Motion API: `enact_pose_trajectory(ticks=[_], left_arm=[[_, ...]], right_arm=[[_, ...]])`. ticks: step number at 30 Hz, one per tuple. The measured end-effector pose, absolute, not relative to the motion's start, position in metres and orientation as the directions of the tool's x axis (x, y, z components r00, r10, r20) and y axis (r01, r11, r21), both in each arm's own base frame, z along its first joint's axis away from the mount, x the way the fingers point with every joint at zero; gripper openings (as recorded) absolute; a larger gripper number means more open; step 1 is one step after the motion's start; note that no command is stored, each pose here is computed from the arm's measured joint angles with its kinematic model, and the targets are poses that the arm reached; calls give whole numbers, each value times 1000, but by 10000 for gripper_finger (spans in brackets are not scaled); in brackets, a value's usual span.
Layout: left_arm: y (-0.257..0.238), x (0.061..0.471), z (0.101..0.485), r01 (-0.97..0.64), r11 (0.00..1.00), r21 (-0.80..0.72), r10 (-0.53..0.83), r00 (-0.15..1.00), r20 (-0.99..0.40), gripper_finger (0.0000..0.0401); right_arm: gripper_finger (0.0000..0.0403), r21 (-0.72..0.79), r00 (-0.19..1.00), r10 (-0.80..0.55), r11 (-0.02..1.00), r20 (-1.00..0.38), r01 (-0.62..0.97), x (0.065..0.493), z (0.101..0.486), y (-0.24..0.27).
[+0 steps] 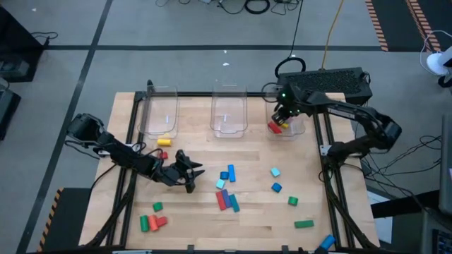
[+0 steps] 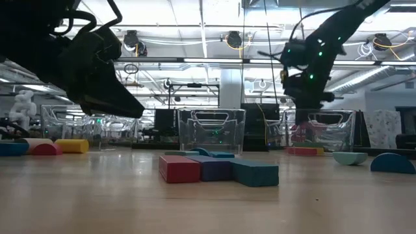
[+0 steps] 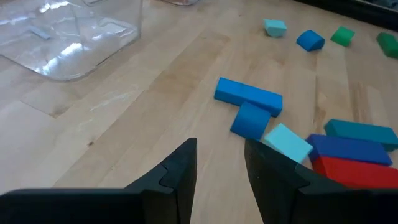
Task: Sort blocks by size
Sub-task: Put the pink rectangular block into the right transparent bin, then put the green rectangular block into the right transparent bin
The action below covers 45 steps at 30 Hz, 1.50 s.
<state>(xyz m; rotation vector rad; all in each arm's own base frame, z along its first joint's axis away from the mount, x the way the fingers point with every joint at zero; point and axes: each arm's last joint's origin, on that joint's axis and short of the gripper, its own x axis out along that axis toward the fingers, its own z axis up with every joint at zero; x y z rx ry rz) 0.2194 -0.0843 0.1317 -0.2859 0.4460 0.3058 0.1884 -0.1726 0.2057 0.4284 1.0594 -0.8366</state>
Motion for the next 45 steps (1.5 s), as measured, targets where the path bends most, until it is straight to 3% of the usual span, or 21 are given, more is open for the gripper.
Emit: enact_pose_trajectory(ticks=[9, 22, 27, 35, 45], left_arm=[[-85, 219, 132, -346, 916, -203, 222, 859, -461, 136], [-85, 219, 132, -347, 916, -204, 223, 860, -460, 136], [-85, 219, 132, -353, 914, -201, 231, 859, -457, 136], [-84, 219, 132, -365, 911, -194, 248, 857, -451, 136], [-84, 219, 132, -367, 910, -190, 251, 856, -453, 136]], right_arm=[[100, -28, 214, -286, 657, -934, 754, 199, 179, -179], [199, -38, 198, -272, 670, -942, 741, 200, 173, -180], [191, -39, 214, -290, 672, -933, 740, 192, 191, -172], [172, 9, 361, -367, 691, -857, 723, 182, 239, -138], [170, 102, 402, -177, 807, -898, 582, 175, 257, -64]])
